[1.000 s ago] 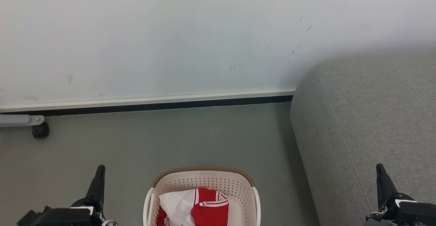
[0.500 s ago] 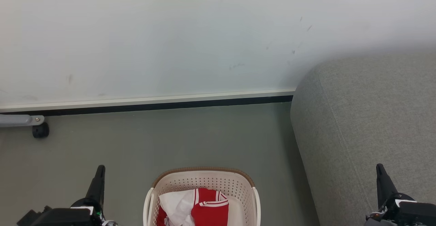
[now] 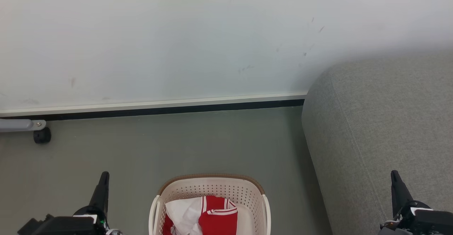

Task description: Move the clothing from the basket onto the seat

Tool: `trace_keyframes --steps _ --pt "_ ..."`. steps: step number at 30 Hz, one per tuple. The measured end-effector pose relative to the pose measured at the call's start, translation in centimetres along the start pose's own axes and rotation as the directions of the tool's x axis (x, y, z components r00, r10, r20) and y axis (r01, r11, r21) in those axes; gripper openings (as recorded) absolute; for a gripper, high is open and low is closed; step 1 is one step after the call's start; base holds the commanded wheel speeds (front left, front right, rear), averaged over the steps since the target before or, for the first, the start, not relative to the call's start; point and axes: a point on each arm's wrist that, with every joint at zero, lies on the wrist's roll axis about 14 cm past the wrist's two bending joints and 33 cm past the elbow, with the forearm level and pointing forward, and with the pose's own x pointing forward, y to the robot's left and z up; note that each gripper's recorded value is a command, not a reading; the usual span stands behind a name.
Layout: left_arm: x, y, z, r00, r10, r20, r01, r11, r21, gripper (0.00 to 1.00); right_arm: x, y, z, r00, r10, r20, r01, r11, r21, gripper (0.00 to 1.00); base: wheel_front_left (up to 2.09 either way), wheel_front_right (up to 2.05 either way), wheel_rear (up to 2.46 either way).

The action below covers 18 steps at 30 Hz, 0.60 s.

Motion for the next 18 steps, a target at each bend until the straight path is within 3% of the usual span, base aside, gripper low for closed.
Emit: trace_keyframes --steps 4,5,6,7,18 --pt "-0.1 0.3 0.0 1.0 0.009 -0.001 -0.009 1.0 -0.001 0.0 -0.1 -0.3 0.0 1.0 -0.008 -0.001 0.008 1.0 0.001 0.0 0.0 0.0 0.0" --pt "-0.3 0.9 -0.1 1.0 0.026 -0.001 -0.026 1.0 -0.005 1.0 -0.3 -0.8 -0.1 1.0 -0.024 -0.001 0.024 1.0 0.004 1.0 0.0 0.0 0.0" --pt "-0.6 1.6 -0.2 0.999 0.046 -0.001 -0.046 0.999 -0.008 0.0 -0.5 -1.5 -0.2 0.999 -0.043 -0.002 0.043 0.999 0.008 0.0 0.0 0.0 0.0" --pt "-0.9 2.3 -0.3 0.998 0.067 -0.001 -0.067 0.998 -0.013 1.0 -0.8 -2.2 -0.3 0.998 -0.065 -0.003 0.065 0.998 0.012 1.0 0.0 0.0 0.0" --pt "-1.4 3.0 -1.1 0.996 0.088 -0.008 -0.088 0.996 0.006 1.0 -1.3 -3.1 -1.0 0.996 -0.09 -0.002 0.09 0.996 0.002 1.0 0.0 0.0 0.0"
